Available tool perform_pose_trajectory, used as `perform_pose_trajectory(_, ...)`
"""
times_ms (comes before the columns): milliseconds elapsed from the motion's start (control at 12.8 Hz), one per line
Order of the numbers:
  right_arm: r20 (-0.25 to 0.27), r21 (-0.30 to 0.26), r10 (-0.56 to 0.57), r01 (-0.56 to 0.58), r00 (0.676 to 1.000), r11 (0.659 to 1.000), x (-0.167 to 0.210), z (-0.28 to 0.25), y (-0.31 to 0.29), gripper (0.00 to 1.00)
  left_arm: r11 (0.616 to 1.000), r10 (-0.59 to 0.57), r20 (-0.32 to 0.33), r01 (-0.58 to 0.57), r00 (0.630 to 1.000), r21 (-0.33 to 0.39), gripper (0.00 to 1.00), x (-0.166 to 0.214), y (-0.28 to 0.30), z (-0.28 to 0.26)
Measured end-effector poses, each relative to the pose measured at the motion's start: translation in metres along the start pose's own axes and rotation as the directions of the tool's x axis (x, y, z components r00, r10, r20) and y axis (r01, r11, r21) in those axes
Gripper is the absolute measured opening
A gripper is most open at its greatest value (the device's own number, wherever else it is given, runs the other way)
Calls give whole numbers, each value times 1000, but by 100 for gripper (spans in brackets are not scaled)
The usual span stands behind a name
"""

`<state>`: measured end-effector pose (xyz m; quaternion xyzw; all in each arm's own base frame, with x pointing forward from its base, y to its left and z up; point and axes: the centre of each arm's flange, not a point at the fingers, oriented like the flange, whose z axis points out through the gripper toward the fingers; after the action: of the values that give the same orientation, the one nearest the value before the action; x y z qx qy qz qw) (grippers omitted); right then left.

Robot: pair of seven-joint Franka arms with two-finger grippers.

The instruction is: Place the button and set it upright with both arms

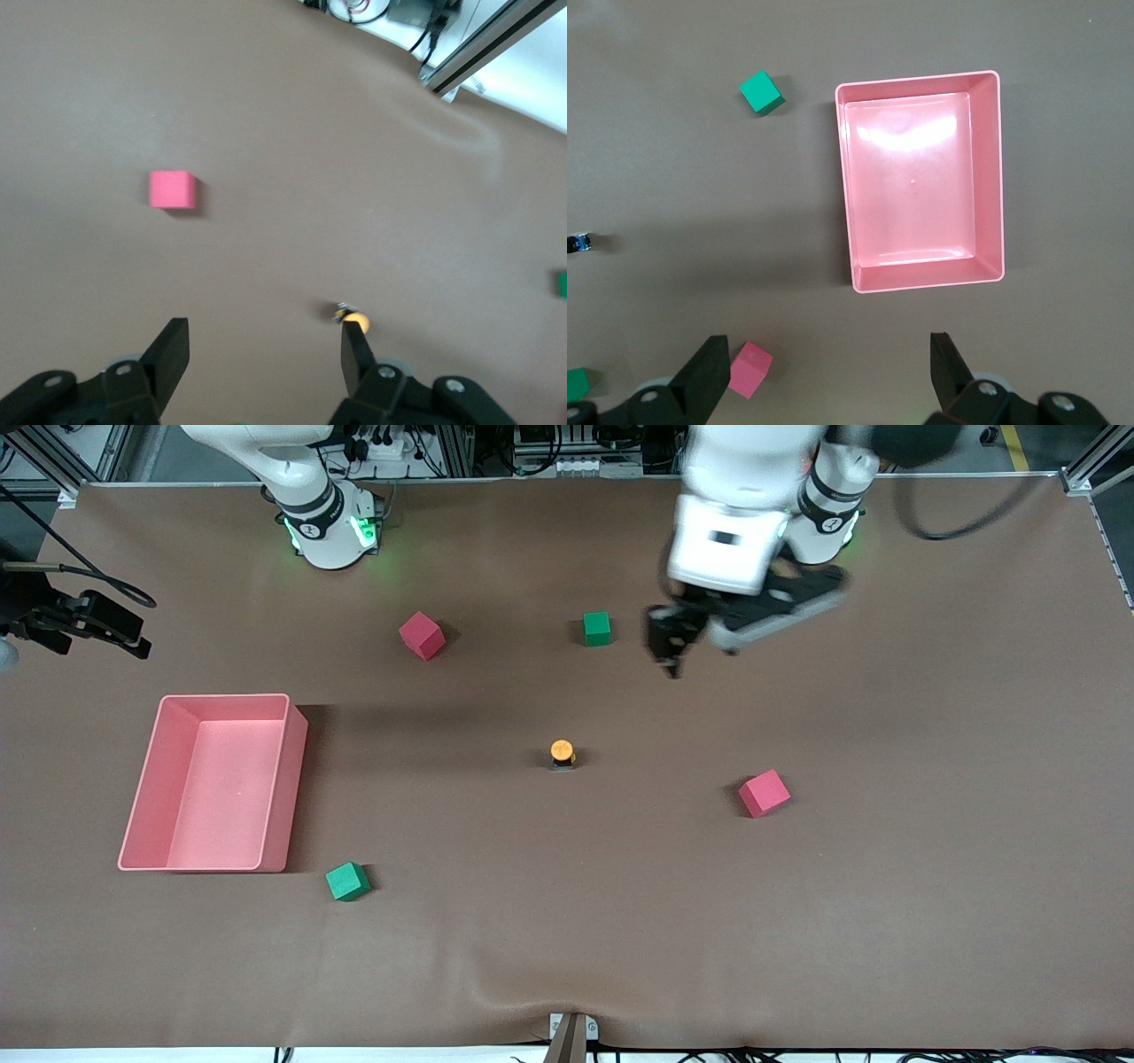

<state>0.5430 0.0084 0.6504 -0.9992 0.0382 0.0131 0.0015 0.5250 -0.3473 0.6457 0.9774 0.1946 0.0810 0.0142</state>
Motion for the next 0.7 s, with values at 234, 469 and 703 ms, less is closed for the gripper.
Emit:
perform_pose_trajectory(234, 2, 0, 0, 0, 1000, 1000, 0, 0, 0, 100, 989, 141, 76, -145, 987, 38, 78, 53, -70, -5)
perform_pose_trajectory(469, 3, 0, 3, -3, 1000, 1000, 0, 0, 2, 100, 964, 260, 141, -266, 955, 27, 78, 90, -147, -2)
perform_pose_trajectory(703, 4, 0, 5, -5, 1000, 1000, 0, 0, 3, 100, 943, 313, 192, -328, 930, 49, 78, 95, -206, 10)
